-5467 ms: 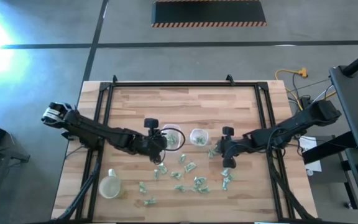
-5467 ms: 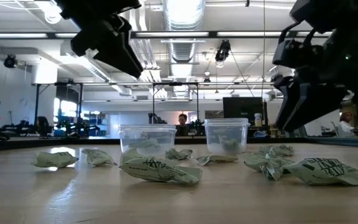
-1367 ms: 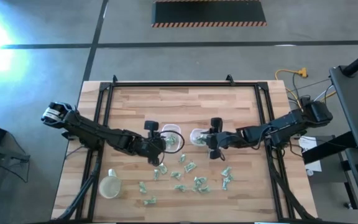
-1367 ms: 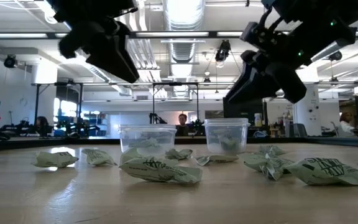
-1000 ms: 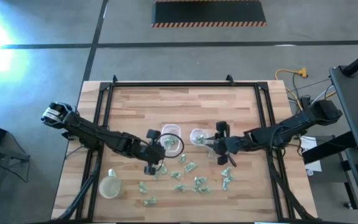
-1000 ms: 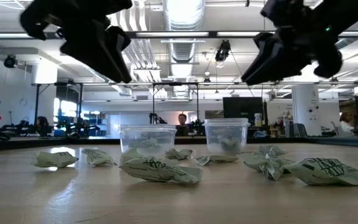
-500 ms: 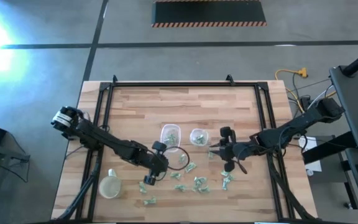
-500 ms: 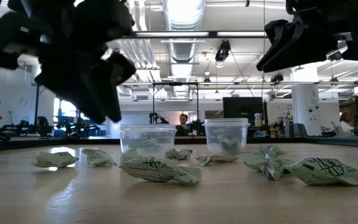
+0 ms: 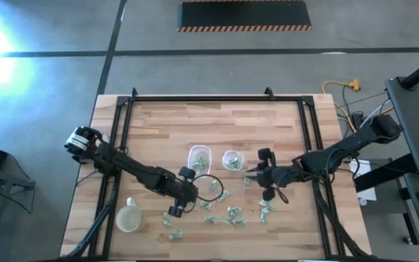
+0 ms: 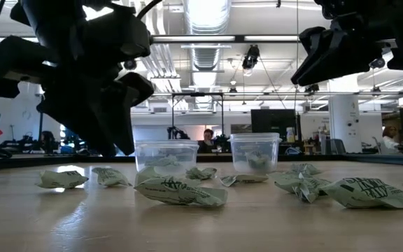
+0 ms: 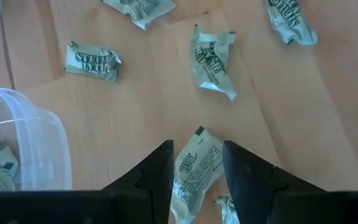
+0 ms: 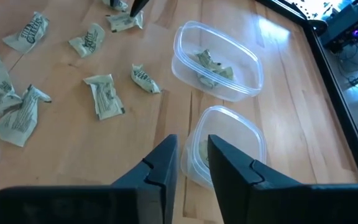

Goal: Pick and place items into bin
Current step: Put the white stevia packet into the left transparent bin

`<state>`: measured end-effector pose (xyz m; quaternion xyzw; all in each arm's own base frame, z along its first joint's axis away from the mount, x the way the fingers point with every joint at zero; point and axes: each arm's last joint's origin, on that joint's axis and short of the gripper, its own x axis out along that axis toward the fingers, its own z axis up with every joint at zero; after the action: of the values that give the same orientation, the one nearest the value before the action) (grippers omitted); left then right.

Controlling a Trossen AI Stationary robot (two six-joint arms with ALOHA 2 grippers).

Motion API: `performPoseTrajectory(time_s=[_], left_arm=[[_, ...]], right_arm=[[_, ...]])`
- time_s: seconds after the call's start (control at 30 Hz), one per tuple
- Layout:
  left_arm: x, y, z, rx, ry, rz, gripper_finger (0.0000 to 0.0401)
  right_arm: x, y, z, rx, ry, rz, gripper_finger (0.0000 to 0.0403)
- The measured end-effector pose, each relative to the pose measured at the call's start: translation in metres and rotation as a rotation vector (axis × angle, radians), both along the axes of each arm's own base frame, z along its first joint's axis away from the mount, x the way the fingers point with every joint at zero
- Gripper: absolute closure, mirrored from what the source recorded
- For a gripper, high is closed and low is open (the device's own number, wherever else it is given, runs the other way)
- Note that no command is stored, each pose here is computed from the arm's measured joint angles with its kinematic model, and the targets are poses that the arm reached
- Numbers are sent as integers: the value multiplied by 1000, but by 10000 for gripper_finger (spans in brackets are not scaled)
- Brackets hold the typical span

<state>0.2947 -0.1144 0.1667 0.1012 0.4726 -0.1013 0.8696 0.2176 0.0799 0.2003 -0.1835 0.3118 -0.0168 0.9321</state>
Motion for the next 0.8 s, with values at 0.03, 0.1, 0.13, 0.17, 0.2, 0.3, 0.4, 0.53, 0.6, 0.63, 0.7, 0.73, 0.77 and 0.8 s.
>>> performPoseTrajectory(time_s=[0.03,0.1,0.13,0.17,0.2,0.3,0.4,0.53,0.6,0.63,0.7,0.73,0.77,0.8], left_arm=[[1,0,-2,2,6,0,280],[1,0,-8,10,26,0,280],[1,-1,-11,13,34,0,280],[2,-1,-13,16,41,0,280],[2,-1,-15,19,47,0,280],[3,-1,-21,25,63,0,280],[4,-1,-23,29,69,1,280],[4,-1,-23,29,71,2,280],[4,-1,-22,29,68,3,280],[3,-1,-22,30,68,3,280],[3,-1,-21,31,68,4,284],[3,-1,-21,31,68,4,288],[3,-1,-21,31,69,3,295],[3,-1,-21,32,70,3,304]], right_arm=[[0,0,0,1,0,-1,322],[0,0,0,1,-1,-1,321],[0,0,0,2,-1,-1,321],[0,0,0,2,-1,-1,322],[0,0,0,2,-1,-1,323],[0,0,0,2,0,-1,328],[0,0,0,2,0,-1,332],[0,0,0,1,1,-1,335],[0,0,0,1,1,-1,333],[0,0,0,1,2,-1,332],[0,0,0,0,3,-1,330],[0,0,-1,0,5,-1,329],[0,0,-1,0,5,-1,328],[0,0,-1,0,5,-1,328]])
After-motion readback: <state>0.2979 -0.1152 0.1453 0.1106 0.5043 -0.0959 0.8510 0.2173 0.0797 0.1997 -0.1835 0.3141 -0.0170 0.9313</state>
